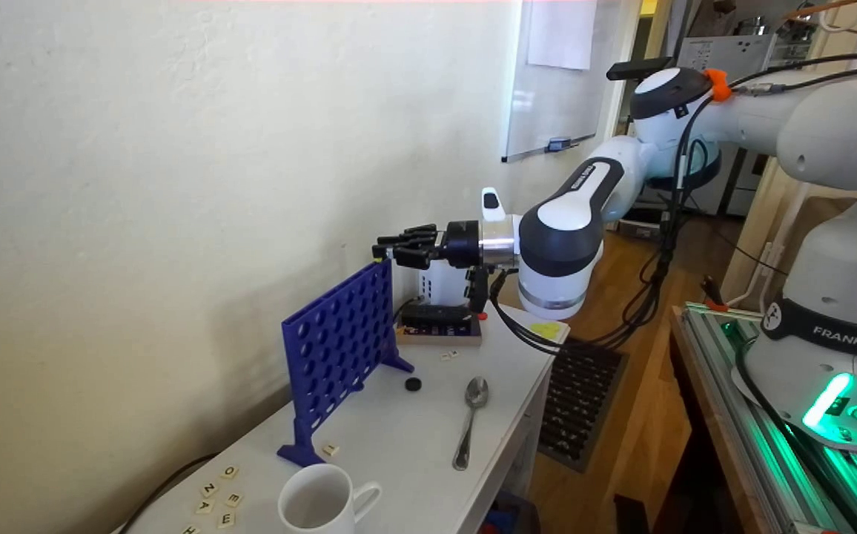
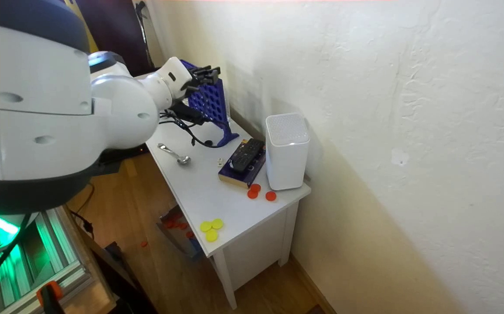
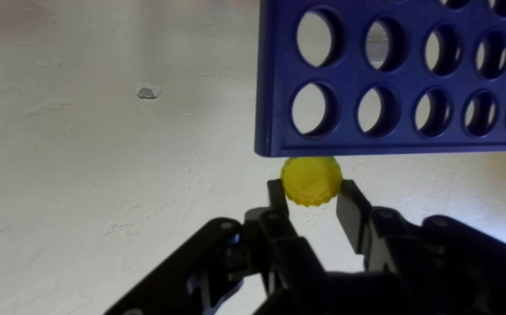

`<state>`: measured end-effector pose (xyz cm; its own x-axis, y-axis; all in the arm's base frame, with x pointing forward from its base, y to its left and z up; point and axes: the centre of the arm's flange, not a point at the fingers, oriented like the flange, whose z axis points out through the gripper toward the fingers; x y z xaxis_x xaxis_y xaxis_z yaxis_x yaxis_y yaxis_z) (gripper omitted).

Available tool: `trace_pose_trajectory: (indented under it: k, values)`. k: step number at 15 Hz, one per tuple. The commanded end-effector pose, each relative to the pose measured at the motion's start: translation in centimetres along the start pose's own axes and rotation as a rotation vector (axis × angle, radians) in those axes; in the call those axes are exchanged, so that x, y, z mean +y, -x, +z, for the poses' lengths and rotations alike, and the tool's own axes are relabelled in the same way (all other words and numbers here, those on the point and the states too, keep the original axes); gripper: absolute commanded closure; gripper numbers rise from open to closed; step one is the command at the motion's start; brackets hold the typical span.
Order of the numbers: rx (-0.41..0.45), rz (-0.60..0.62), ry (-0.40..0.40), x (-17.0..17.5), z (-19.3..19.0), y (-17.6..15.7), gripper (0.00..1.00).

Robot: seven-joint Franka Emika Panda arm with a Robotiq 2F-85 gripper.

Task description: Put one yellow ring inside the last line of the blue object

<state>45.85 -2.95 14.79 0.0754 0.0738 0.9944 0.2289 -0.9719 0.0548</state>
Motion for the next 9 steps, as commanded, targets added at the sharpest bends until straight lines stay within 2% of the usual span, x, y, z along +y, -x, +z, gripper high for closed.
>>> trace_pose_trajectory:
  k: [1,2,3,8,9]
  values:
    - [-0.007,-0.015,0.02,-2.82,-0.75,0.62,0.75]
    - [-0.003,-0.019,0.021,-2.76,-0.72,0.56,0.41]
    - [-0.003,-0.021,0.022,-2.71,-0.73,0.52,0.4]
    - [0.001,-0.027,0.026,-2.56,-0.69,0.45,0.04]
    - [0.001,-0.027,0.027,-2.55,-0.68,0.42,0.06]
